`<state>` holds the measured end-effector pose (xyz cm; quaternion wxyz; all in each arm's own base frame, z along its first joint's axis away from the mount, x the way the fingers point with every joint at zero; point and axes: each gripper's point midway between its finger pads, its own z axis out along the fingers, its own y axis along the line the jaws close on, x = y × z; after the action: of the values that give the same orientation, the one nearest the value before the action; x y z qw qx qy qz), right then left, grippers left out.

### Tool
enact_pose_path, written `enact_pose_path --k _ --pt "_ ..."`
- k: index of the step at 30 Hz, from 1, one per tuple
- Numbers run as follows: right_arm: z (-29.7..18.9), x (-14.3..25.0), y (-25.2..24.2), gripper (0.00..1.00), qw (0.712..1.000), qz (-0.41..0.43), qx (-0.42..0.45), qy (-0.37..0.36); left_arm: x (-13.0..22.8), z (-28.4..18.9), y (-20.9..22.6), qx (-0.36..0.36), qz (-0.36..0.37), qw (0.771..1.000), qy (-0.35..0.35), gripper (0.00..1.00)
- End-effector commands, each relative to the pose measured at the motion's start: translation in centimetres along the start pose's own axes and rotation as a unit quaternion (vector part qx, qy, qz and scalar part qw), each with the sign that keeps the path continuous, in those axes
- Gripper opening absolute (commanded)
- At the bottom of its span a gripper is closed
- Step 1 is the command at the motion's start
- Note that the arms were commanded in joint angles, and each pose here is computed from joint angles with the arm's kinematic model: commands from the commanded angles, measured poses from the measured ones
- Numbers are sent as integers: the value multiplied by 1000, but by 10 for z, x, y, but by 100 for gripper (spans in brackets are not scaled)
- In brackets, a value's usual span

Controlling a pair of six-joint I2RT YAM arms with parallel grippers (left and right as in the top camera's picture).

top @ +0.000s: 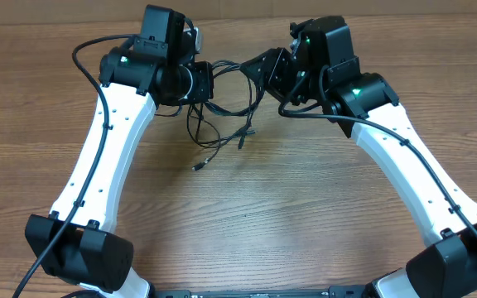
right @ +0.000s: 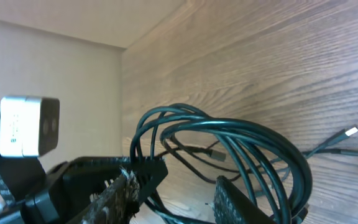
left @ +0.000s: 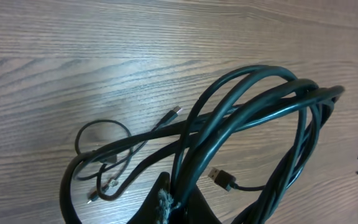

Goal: Untangle cables

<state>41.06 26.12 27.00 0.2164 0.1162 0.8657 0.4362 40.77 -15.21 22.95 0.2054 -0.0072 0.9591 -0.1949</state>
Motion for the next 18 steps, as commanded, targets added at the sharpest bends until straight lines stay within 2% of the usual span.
enact_pose_path --k 1,18 --pt "7 -6 3 39 1000 11 -2 -6 -3 0 1 -1 -35 999 -5 4" --pt "15 -5 12 38 999 24 -21 -3 -9 0 -4 12 -67 998 -15 4"
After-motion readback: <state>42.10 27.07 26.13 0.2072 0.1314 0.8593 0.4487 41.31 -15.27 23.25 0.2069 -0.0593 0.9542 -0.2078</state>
